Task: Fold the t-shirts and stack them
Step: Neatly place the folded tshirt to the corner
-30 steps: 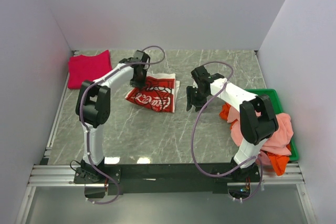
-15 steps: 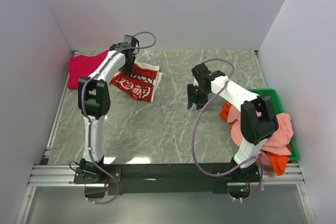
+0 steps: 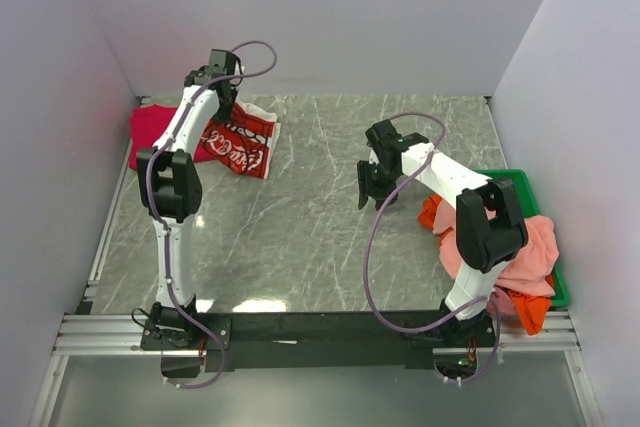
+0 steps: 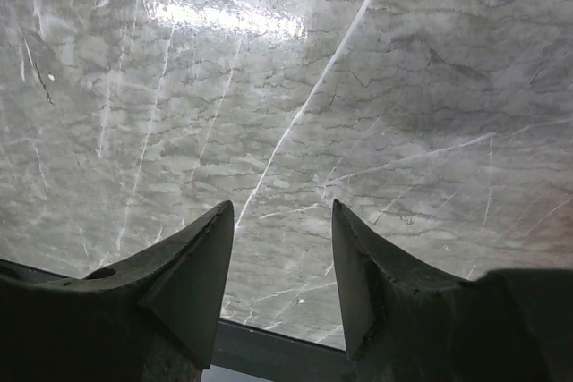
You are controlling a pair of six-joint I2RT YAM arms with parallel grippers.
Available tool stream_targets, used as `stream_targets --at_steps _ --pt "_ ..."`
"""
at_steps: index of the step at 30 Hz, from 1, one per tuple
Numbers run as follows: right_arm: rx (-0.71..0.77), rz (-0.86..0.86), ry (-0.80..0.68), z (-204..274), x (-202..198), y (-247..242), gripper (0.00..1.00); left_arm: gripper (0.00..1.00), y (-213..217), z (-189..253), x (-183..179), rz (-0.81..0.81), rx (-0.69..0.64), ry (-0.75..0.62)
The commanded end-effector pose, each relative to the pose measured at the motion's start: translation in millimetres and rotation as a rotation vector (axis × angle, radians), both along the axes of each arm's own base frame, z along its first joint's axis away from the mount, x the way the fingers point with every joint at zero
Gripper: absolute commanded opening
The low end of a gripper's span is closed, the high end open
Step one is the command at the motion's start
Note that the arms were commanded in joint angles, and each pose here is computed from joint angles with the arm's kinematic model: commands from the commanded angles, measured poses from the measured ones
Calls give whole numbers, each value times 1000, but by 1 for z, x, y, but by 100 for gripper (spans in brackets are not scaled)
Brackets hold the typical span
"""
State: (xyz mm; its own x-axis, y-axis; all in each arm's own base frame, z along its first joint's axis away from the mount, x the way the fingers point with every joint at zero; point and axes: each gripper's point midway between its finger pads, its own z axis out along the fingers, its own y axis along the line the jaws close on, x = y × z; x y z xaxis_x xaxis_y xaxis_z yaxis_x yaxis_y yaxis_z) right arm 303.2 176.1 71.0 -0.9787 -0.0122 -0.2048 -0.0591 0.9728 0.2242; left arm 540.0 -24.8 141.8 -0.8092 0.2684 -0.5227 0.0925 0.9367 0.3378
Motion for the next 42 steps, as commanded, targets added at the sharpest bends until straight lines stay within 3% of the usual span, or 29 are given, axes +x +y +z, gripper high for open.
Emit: stream_targets --at_steps 1,26,42 --pt "10 9 -14 8 6 1 55 3 20 61 8 1 5 -133" --pt "29 -20 15 1 -4 2 55 8 75 138 18 67 -121 -344" --pt "54 -11 33 0 1 14 55 8 112 133 13 112 -173 -345"
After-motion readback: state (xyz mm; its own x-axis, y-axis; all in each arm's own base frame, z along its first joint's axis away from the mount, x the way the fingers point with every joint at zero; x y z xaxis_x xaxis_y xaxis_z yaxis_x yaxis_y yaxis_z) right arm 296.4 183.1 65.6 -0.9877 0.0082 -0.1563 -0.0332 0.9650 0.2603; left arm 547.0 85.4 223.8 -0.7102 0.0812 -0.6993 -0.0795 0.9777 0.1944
